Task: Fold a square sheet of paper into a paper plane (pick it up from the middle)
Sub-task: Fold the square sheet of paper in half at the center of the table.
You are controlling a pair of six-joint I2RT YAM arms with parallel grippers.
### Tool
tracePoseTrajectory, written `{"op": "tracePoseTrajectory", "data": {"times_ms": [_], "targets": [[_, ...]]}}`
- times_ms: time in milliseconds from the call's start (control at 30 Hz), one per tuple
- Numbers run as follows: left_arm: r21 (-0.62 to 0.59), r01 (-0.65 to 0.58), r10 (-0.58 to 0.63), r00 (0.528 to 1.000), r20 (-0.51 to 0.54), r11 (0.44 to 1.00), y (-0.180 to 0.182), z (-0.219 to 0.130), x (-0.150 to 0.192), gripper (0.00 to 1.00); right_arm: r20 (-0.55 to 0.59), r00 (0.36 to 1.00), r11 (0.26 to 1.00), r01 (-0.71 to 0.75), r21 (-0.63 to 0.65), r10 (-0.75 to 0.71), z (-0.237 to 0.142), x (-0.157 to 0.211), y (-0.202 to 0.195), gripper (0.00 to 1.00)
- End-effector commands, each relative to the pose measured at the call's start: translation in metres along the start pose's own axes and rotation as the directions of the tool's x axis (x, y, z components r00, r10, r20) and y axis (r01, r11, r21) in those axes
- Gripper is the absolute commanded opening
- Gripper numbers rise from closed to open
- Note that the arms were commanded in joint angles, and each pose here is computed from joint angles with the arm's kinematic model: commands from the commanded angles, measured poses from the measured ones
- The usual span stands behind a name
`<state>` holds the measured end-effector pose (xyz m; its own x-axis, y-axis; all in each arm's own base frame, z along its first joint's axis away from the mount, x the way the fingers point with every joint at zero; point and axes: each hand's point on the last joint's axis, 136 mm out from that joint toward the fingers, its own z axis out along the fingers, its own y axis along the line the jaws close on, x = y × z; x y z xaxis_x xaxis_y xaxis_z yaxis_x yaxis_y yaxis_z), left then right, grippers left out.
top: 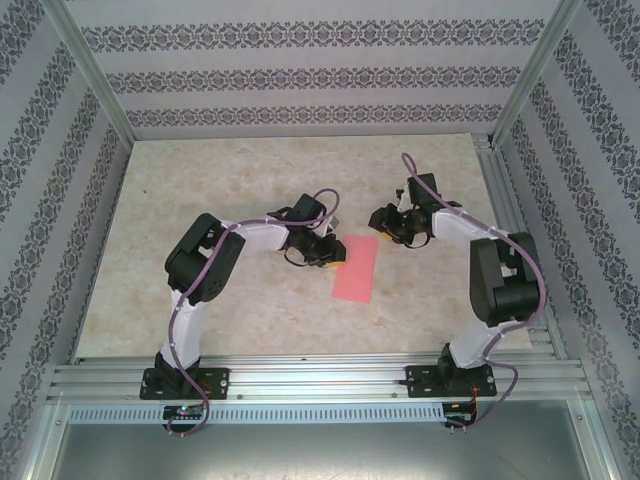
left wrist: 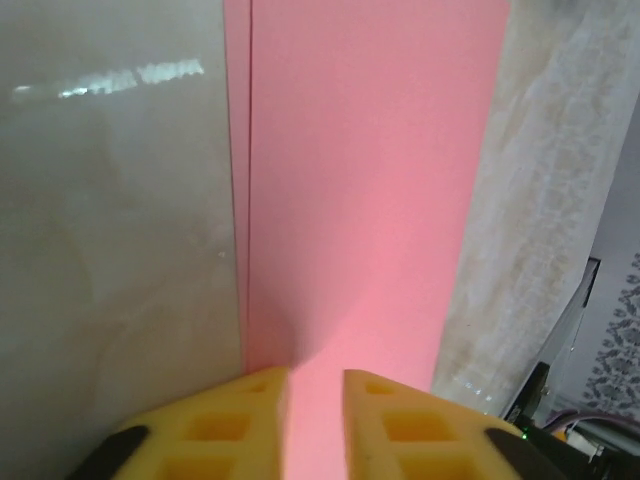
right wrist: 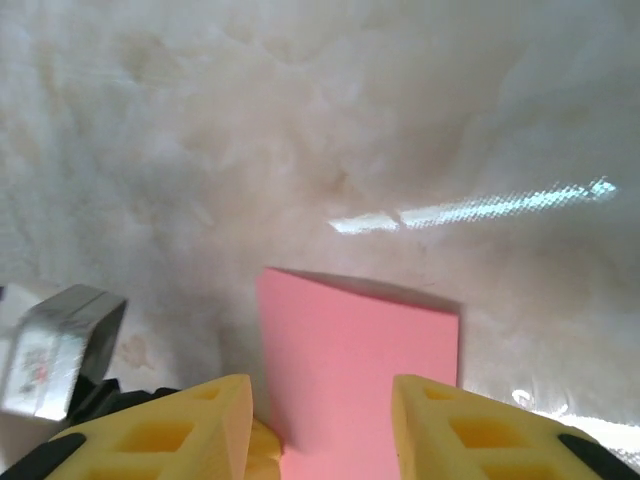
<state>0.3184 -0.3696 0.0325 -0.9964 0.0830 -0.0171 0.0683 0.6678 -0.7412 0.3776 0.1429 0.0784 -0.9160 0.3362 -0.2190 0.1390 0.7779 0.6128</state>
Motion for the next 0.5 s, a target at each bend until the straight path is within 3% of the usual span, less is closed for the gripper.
{"op": "tracePoseTrajectory", "data": {"times_ms": [0, 133, 467], "targets": [[0.010, -0.057, 0.057, 0.997, 0.050, 0.998, -0.032, -0.026, 0.000, 0.36, 0.005, 1.000, 0.997, 0.018, 0.073, -0.019, -0.014, 0.021, -0.011, 0.42], [-0.012, -0.100, 0.101, 0.985, 0.142, 0.995, -0.047, -0.052, -0.008, 0.41, -0.023, 1.000, 0.994, 0.018, 0.106, -0.015, -0.009, 0.045, -0.017, 0.43], [-0.089, -0.040, 0.062, 0.965, 0.256, 0.995, -0.019, -0.080, -0.012, 0.43, -0.084, 0.996, 0.983, 0.030, 0.180, -0.015, 0.018, 0.080, -0.027, 0.42]]}}
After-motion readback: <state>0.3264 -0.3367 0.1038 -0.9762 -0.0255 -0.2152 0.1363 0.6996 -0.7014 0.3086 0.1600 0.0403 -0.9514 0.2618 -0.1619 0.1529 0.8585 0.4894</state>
